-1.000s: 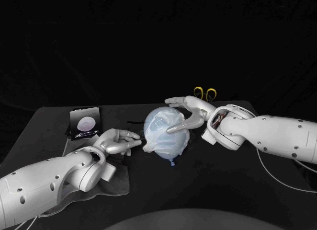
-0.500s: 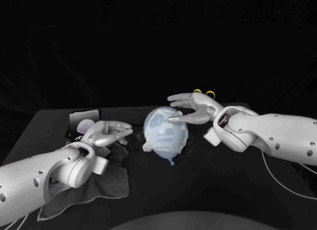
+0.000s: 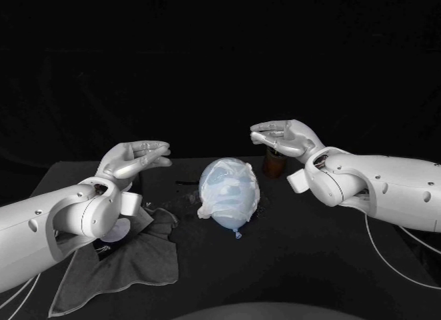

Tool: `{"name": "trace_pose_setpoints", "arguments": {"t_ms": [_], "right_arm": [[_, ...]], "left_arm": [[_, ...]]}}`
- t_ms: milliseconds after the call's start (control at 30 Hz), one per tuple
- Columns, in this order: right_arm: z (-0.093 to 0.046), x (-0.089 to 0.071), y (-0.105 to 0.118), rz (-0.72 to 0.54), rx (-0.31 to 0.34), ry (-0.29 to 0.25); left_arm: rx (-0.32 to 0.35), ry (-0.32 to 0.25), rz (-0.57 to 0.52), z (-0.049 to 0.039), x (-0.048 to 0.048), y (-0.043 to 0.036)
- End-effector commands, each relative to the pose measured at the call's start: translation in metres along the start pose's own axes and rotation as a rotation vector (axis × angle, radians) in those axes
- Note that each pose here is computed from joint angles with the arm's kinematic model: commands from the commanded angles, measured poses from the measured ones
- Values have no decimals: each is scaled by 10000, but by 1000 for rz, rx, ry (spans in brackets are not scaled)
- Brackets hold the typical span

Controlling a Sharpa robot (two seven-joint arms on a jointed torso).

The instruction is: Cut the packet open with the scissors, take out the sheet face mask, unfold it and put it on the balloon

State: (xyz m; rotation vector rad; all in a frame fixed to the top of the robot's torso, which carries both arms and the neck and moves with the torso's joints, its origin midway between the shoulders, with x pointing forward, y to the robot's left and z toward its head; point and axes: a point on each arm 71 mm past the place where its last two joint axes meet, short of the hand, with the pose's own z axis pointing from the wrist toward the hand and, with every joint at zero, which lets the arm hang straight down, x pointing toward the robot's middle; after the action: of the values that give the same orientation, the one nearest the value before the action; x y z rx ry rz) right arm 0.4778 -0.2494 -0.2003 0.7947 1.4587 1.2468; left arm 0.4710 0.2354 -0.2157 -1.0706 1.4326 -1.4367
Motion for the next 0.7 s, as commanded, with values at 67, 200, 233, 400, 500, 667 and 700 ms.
{"name": "trace_pose_setpoints", "arguments": {"t_ms": [67,200,233,400,500,667,700], "right_arm": [[52,-91,-23,103,-26,-125],[104,-47,-93,121,-18,-136],[114,-30,-111,125,-15,-136],[162,73,-189,141,-7,-129],[177,136,-240,151,-2,-124],[176,173,-276,135,27,-114],[174,181,-274,138,27,-117]], "left_arm": [[87,-16,-49,127,-6,-104],[107,-47,-36,263,-21,-107],[111,-55,-33,295,-21,-102],[125,-80,-22,440,1,-75],[129,-86,-22,508,46,-60],[97,-72,-15,520,80,-18],[96,-75,-15,516,84,-17]]}}
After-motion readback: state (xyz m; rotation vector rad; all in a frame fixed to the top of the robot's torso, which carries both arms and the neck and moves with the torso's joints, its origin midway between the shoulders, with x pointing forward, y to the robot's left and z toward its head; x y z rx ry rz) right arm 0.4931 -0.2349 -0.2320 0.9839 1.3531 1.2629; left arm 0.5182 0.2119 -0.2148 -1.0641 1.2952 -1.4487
